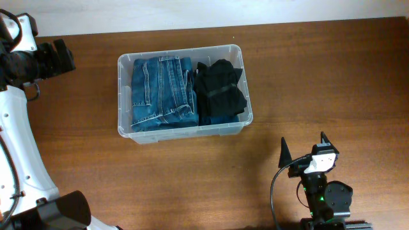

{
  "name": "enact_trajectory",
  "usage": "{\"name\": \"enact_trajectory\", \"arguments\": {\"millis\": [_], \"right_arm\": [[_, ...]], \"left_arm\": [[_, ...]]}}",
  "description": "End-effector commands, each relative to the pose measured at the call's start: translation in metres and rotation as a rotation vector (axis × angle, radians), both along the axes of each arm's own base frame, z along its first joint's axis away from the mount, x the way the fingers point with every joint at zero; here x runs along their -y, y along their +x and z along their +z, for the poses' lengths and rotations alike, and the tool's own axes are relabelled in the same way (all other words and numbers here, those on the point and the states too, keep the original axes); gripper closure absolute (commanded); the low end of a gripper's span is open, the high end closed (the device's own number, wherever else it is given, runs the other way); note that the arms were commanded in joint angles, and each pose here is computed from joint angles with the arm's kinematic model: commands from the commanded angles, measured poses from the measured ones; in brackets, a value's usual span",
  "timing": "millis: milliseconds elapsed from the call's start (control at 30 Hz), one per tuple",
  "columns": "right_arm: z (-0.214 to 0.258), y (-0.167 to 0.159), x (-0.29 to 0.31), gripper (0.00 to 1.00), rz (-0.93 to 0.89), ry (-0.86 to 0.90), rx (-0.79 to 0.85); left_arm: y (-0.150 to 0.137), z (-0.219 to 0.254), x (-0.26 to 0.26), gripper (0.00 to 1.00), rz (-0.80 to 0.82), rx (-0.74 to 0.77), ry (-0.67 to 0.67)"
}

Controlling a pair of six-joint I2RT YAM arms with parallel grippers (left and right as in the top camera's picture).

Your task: Pack container

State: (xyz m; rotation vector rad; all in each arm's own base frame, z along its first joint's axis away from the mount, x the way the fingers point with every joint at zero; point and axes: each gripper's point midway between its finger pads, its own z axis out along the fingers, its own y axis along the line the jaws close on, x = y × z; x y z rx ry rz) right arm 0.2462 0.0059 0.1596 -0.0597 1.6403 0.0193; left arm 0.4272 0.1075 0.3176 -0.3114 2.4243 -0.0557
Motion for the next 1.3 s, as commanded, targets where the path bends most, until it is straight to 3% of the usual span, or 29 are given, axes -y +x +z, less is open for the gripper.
{"name": "enact_trajectory", "arguments": {"millis": [0, 767, 900, 1067, 1267], "right_arm": [[-0.002, 0.000, 0.004, 0.02, -0.020, 0.004, 0.001], [-0.002, 0.000, 0.004, 0.02, -0.020, 0.004, 0.001], [-0.002, 0.000, 0.004, 0.02, -0.020, 0.004, 0.001], [-0.002, 0.000, 0.004, 0.02, -0.020, 0.004, 0.001], [-0.002, 0.000, 0.004, 0.02, -0.020, 0.004, 0.001]], "left_arm": [[0.002, 0.004, -0.002, 0.00, 0.009, 0.013, -0.008], [-0.007, 0.003, -0.001, 0.01, 0.018, -0.013, -0.002], [-0.007, 0.034, 0.023, 0.01, -0.048, 0.089, 0.028], [-0.001, 0.072, 0.071, 0.01, -0.247, 0.286, 0.168], [-0.028, 0.077, 0.115, 0.01, -0.365, 0.461, 0.229]]}}
